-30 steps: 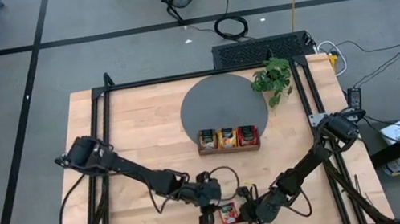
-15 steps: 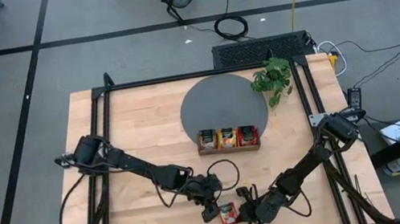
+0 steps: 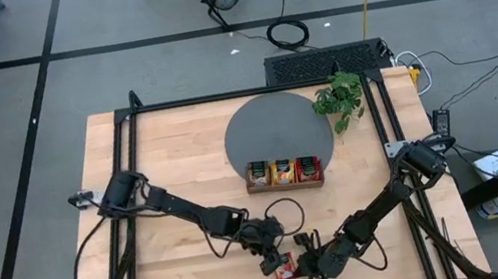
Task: Pick & Place Tea
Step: Put the red tea bag into the middle wooden organizer
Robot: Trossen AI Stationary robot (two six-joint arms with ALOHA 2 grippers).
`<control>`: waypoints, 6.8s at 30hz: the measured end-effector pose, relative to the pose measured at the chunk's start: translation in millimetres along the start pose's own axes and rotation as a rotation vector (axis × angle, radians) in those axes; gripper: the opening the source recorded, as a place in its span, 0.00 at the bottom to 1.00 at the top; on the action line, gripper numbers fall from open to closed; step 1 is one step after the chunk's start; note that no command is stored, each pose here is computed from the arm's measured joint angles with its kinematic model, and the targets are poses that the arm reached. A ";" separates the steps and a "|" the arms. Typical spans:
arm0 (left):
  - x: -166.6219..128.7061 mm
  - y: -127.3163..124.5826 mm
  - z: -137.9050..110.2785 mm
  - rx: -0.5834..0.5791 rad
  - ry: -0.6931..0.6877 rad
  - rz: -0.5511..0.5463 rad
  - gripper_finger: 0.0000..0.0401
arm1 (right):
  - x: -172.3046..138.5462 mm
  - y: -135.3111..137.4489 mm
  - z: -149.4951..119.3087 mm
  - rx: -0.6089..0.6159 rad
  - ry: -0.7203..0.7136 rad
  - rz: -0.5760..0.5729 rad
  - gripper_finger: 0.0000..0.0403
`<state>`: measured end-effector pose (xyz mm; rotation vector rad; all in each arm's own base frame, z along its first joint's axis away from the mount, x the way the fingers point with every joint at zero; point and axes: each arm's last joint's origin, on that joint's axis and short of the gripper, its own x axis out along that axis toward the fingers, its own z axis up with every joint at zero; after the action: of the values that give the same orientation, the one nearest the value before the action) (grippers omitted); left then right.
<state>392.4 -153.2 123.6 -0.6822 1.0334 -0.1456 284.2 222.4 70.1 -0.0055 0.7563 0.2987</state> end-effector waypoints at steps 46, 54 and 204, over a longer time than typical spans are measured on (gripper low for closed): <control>17.4 -25.0 -6.3 0.205 0.160 -0.108 0.30 | 0.0 0.0 -0.1 -0.001 0.000 -0.002 0.00; 3.6 -24.2 4.6 0.227 0.119 -0.076 0.46 | 0.0 0.0 0.0 0.002 0.000 -0.001 0.00; -54.8 -93.9 -20.8 0.712 -0.430 0.436 0.41 | -155.7 -67.4 78.8 -0.026 0.045 -0.408 0.00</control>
<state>365.2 -213.5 212.4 0.1653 0.6251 0.0204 248.5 125.3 226.0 -0.1892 0.7768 -0.0802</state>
